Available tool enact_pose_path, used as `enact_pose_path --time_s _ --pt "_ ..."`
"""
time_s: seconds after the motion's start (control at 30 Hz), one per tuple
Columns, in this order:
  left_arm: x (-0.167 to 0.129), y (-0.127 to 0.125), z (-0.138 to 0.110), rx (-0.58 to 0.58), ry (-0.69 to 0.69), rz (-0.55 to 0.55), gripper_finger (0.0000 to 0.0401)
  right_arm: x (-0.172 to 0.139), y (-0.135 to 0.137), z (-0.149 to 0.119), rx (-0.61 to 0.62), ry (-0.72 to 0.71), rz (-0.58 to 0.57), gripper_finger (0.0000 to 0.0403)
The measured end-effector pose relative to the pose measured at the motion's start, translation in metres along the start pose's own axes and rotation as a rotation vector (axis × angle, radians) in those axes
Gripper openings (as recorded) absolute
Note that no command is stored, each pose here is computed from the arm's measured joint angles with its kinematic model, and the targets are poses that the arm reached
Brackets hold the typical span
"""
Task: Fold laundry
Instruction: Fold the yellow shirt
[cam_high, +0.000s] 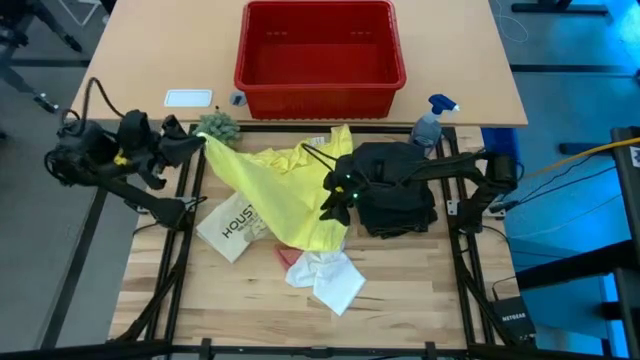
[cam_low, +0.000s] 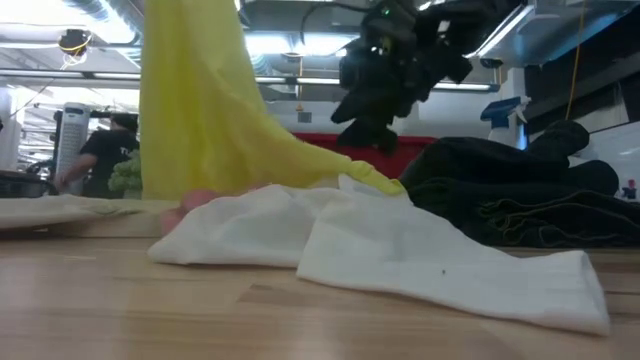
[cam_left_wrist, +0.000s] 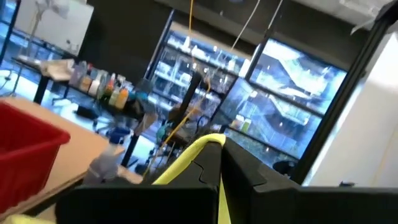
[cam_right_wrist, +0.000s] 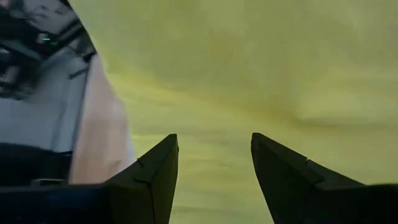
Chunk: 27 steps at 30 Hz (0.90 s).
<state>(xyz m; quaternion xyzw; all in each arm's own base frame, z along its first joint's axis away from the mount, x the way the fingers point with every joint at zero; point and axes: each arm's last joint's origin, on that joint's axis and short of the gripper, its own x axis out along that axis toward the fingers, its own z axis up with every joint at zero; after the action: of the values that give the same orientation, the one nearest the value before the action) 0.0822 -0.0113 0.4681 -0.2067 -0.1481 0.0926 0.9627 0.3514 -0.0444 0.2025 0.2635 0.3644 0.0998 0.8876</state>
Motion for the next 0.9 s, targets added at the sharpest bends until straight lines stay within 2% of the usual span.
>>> enact_pose_path --time_s 0.2,0.4,0.53,0.7,0.83,0.9 --pt "-0.01 0.003 0.013 0.07 -0.084 -0.008 0.0 0.014 0.02 -0.001 -0.013 -0.045 0.033 0.0193" --pt "-0.013 0.005 0.02 0.205 -0.144 0.082 0.0 0.03 0.061 -0.006 -0.077 -0.157 0.015 0.0193" --pt "-0.013 0.007 0.019 0.262 -0.141 0.151 0.0 0.036 0.075 -0.012 -0.093 -0.208 -0.069 0.0193" --pt "-0.013 0.008 0.02 0.315 -0.145 0.188 0.0 0.046 0.076 -0.02 -0.118 -0.244 -0.225 0.0193" --pt "-0.013 0.009 0.02 0.355 -0.145 0.225 0.0 0.05 0.08 -0.023 -0.134 -0.254 -0.239 0.0193" --pt "-0.013 0.01 0.02 0.372 -0.138 0.254 0.0 0.052 0.089 -0.024 -0.179 -0.287 -0.222 0.0193"
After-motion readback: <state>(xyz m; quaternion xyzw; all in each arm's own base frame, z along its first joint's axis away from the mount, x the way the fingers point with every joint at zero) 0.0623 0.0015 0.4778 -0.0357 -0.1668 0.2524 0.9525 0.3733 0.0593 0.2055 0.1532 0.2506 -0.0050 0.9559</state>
